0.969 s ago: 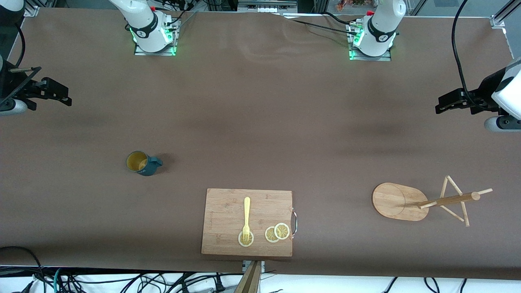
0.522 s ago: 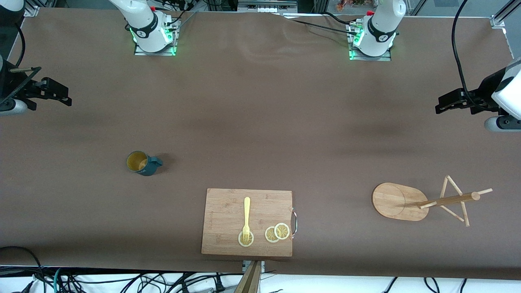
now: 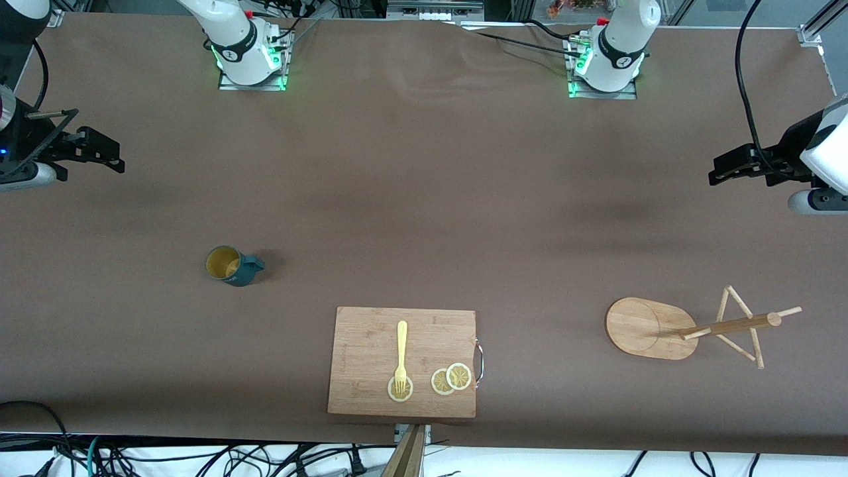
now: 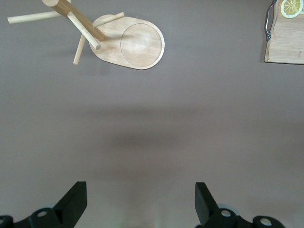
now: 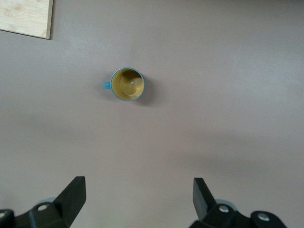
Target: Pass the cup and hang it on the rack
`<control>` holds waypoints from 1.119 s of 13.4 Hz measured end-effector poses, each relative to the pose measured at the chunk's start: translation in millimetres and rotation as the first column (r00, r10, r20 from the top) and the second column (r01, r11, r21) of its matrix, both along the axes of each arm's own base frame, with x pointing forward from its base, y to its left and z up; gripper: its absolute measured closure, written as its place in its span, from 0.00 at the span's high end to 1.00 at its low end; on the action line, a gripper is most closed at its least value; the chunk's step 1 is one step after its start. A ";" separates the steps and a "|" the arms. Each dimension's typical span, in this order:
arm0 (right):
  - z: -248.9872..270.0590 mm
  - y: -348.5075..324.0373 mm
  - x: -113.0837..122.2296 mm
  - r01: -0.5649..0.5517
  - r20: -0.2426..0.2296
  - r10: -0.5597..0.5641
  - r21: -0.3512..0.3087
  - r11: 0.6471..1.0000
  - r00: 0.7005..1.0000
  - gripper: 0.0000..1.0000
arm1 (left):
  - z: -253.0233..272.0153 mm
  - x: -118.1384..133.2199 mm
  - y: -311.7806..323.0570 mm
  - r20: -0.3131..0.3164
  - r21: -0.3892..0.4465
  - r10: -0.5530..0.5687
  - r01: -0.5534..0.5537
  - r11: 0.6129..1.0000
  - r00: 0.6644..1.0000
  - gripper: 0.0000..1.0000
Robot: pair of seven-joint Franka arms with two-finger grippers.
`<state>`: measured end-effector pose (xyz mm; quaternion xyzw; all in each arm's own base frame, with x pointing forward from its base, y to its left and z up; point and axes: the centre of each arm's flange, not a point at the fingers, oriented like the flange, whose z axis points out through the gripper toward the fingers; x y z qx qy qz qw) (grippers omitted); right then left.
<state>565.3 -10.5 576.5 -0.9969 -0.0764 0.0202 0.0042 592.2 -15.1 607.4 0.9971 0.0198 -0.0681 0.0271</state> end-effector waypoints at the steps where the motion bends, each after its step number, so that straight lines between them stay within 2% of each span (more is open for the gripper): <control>1: -8.0 0.5 0.5 0.005 -0.006 -0.005 0.000 1.000 1.000 1.00 | -0.2 0.1 0.0 0.000 0.000 0.000 0.000 1.000 1.000 1.00; 2: -22.8 4.9 0.6 -0.003 -0.033 0.003 0.000 1.000 0.999 1.00 | -0.3 0.2 0.0 0.000 0.000 0.000 0.000 1.000 1.000 1.00; 4: -65.0 35.5 0.5 -0.028 -0.117 0.028 -0.003 1.000 0.993 1.00 | -0.6 0.5 -0.1 -0.001 0.000 0.000 0.000 1.000 1.000 1.00; 5: -78.8 50.8 1.6 -0.034 -0.134 0.032 -0.007 0.999 0.990 1.00 | -0.7 0.7 -0.1 -0.001 0.000 0.000 0.000 1.000 1.000 1.00; 7: -94.9 64.9 3.2 -0.040 -0.133 0.038 -0.010 0.999 0.990 1.00 | -0.9 0.9 0.1 -0.001 0.000 0.000 0.000 1.000 1.000 1.00; 9: -114.1 62.2 4.7 -0.034 -0.089 0.033 -0.008 0.999 0.996 1.00 | -1.0 1.0 0.1 -0.001 0.000 0.000 0.000 1.000 1.000 1.00; 12: -162.4 58.4 0.8 -0.026 0.012 0.026 -0.003 1.000 1.000 1.00 | -0.9 1.1 0.1 -0.001 0.000 0.000 0.000 1.000 1.000 1.00; 15: -218.7 55.6 -13.4 -0.023 0.118 0.022 0.003 1.000 0.993 1.00 | -1.4 1.3 0.1 -0.002 -0.001 0.000 0.000 1.000 1.000 1.00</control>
